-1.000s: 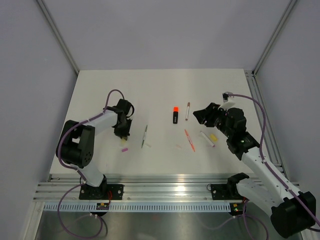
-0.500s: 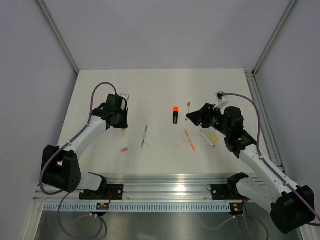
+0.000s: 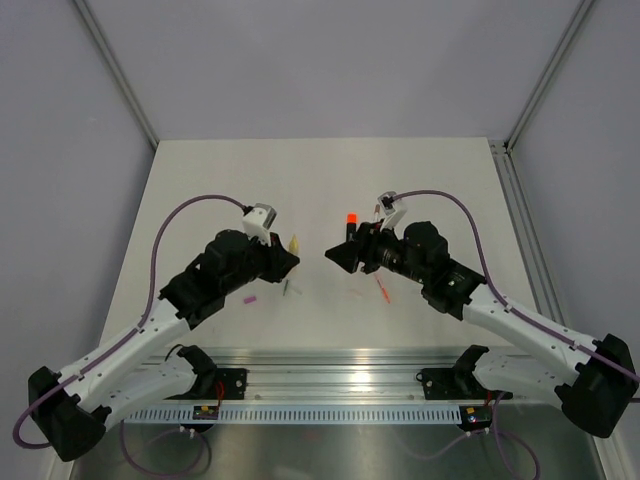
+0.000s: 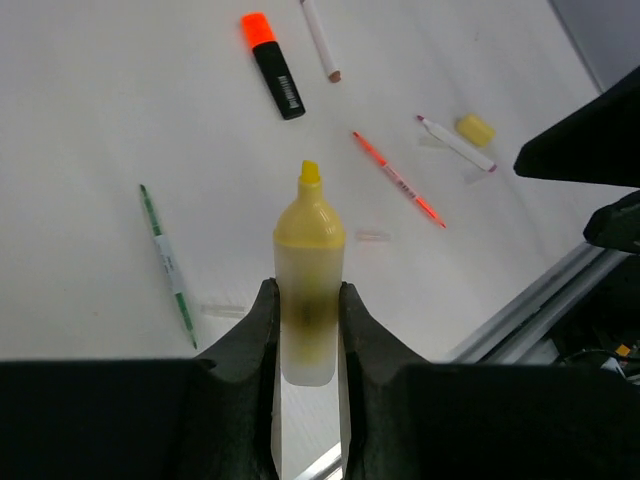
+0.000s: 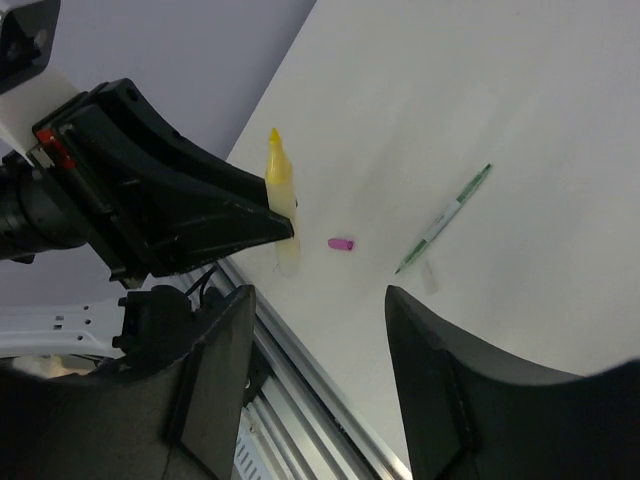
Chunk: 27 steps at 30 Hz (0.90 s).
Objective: Insert the pens into the pen caps
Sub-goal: Pick up the pen from the center of the board.
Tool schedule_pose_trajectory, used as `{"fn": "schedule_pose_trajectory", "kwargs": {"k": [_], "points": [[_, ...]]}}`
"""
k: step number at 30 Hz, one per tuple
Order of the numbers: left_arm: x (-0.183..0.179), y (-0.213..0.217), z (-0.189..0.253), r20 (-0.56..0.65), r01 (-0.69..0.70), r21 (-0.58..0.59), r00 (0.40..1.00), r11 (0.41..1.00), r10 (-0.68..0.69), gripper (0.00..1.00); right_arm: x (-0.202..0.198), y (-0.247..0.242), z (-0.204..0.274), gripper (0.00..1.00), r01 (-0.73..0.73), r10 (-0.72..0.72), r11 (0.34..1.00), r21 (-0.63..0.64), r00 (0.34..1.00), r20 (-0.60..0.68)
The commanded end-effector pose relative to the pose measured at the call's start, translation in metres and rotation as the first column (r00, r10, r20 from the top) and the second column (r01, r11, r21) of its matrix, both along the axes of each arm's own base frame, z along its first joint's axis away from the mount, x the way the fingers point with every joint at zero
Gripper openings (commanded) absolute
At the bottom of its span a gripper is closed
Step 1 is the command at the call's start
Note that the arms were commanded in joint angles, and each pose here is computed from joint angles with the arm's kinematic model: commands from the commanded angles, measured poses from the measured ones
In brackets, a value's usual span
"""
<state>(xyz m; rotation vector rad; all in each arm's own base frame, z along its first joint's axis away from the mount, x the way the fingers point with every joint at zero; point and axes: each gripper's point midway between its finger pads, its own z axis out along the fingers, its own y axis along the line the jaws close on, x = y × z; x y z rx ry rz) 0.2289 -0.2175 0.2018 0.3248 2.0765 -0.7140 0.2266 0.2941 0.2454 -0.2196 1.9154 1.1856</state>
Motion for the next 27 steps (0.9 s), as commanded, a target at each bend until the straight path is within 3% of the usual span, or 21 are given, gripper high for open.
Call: {"fn": "schedule_pose_trajectory", "kwargs": {"k": [1, 16, 27], "points": [[0.004, -0.008, 0.033, 0.115, -0.047, -0.145, 0.991, 0.988, 0.064, 0.00, 0.006, 0.009, 0.034, 0.65, 0.045, -0.046, 0.999, 0.010, 0.995, 0.086], [-0.031, -0.016, 0.046, 0.253, 0.033, -0.210, 0.967, 0.977, 0.022, 0.00, -0.021, 0.050, 0.047, 0.68, 0.043, -0.026, 0.988, -0.146, 0.993, 0.111], [-0.041, -0.027, 0.053, 0.292, 0.063, -0.185, 0.957, 0.981, -0.007, 0.00, -0.019, 0.067, 0.040, 0.57, 0.037, -0.018, 0.981, -0.191, 0.995, 0.102]]}}
